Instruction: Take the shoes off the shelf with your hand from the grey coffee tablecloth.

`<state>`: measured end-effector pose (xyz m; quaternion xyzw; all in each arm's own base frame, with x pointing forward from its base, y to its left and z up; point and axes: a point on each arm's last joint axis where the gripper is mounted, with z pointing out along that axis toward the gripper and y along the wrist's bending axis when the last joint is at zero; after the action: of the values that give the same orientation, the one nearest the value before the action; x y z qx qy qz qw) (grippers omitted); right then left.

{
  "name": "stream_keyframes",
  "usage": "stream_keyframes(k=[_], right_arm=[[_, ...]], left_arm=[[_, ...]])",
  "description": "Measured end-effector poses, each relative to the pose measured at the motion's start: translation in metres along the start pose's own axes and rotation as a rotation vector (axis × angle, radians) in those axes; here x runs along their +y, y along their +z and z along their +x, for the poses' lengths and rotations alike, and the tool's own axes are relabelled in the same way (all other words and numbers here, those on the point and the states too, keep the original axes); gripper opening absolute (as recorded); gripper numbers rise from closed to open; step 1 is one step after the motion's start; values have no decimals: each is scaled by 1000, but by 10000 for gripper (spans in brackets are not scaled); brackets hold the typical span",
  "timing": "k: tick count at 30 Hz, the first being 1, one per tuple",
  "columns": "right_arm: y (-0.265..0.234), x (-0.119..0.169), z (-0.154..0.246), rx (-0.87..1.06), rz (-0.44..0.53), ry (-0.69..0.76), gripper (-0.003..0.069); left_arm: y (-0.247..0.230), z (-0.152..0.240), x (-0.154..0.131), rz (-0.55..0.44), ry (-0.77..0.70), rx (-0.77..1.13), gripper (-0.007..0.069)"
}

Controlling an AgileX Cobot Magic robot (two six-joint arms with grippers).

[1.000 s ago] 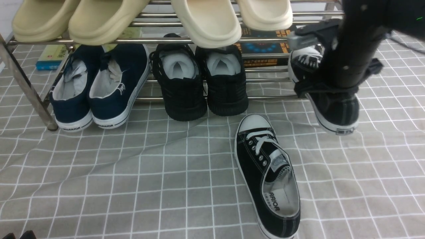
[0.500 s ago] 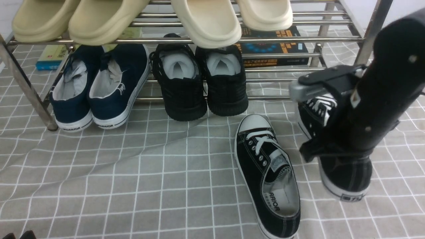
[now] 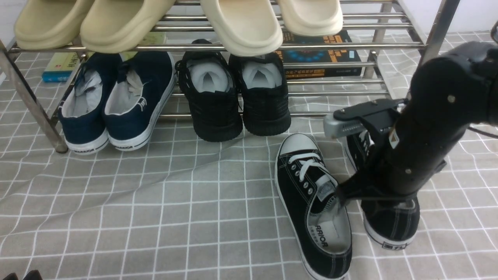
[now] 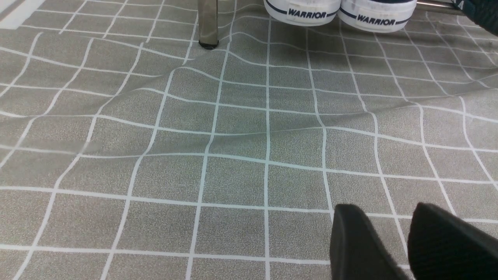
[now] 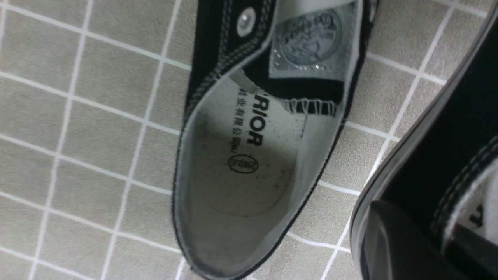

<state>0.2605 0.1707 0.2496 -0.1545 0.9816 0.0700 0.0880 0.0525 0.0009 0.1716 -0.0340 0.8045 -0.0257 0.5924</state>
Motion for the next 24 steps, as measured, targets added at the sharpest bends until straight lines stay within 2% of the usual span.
stream_keyframes(k=[8, 17, 24], right_arm=[[28, -6, 10, -7, 12, 18, 22], [30, -3, 14, 38, -16, 47, 47], [30, -2, 18, 87, -22, 41, 100]], left_arm=[[0, 0, 0, 0, 0, 0, 241], [0, 0, 0, 0, 0, 0, 241], [0, 0, 0, 0, 0, 0, 241]])
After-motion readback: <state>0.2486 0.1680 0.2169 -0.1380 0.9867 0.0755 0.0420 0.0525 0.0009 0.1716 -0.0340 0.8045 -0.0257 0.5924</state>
